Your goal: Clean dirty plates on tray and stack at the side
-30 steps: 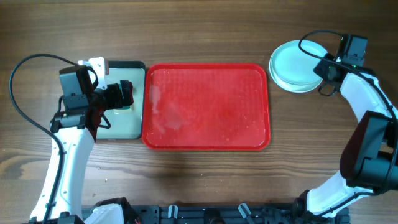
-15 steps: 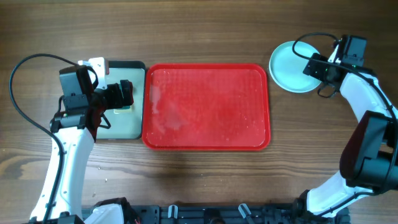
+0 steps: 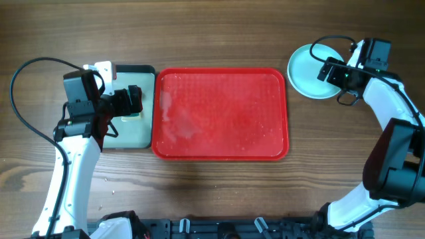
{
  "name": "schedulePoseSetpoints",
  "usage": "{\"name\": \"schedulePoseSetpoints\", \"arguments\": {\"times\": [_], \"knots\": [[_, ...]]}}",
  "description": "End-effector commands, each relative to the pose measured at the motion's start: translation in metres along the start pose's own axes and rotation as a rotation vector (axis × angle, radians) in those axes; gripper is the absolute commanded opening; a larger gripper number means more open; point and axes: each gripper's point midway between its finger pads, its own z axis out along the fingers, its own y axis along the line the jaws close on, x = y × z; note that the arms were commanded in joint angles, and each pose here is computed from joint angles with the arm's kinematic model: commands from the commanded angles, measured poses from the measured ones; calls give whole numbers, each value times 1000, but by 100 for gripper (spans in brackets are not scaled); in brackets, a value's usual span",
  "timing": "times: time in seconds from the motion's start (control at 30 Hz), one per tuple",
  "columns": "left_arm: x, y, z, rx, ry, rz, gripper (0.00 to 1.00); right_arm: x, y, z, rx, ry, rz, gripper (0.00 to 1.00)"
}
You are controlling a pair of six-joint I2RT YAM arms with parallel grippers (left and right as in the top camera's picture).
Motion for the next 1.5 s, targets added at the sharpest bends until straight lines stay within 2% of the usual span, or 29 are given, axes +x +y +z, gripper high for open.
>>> {"name": "schedulePoseSetpoints", "arguments": {"times": [0.0, 0.97, 1.1, 1.3, 1.47], "knots": [[-4, -3, -1, 17, -9, -8, 100, 1, 1, 5, -16, 11, -2, 100], [-4, -3, -1, 17, -9, -8, 100, -2, 3, 3, -19, -2, -6, 100], [-4, -3, -1, 17, -9, -8, 100, -27, 42, -44, -79, -124, -74, 100], [-4, -3, -1, 17, -9, -8, 100, -40, 141, -156, -265, -356, -245, 100], [-4, -3, -1, 17, -9, -8, 100, -43, 162, -233, -349, -514, -283, 100]]}}
